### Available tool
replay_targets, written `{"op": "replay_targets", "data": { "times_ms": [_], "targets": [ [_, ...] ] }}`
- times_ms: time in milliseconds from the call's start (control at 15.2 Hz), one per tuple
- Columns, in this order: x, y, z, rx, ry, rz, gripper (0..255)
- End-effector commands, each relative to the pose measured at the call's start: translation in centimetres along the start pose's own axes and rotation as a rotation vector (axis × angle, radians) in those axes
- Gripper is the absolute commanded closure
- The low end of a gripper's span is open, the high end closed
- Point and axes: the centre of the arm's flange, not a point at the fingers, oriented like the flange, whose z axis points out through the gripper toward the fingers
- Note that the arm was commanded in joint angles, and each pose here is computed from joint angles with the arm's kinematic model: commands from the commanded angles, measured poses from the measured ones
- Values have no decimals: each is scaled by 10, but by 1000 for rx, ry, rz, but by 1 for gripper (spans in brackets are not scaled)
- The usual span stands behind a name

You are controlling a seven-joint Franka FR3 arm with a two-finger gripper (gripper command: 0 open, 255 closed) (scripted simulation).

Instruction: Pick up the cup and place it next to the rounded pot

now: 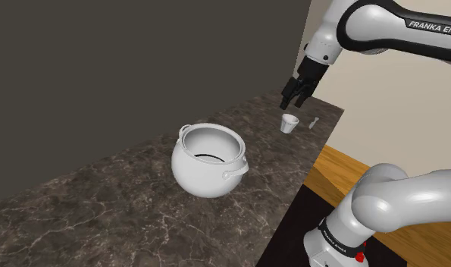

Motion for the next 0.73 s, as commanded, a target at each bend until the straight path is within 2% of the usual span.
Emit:
{"op": "replay_targets", "data": {
  "times_ms": [0,660],
  "targets": [
    [0,0,0,0,0,0,0],
    [42,90,71,-88,4,-17,0]
  ]
}}
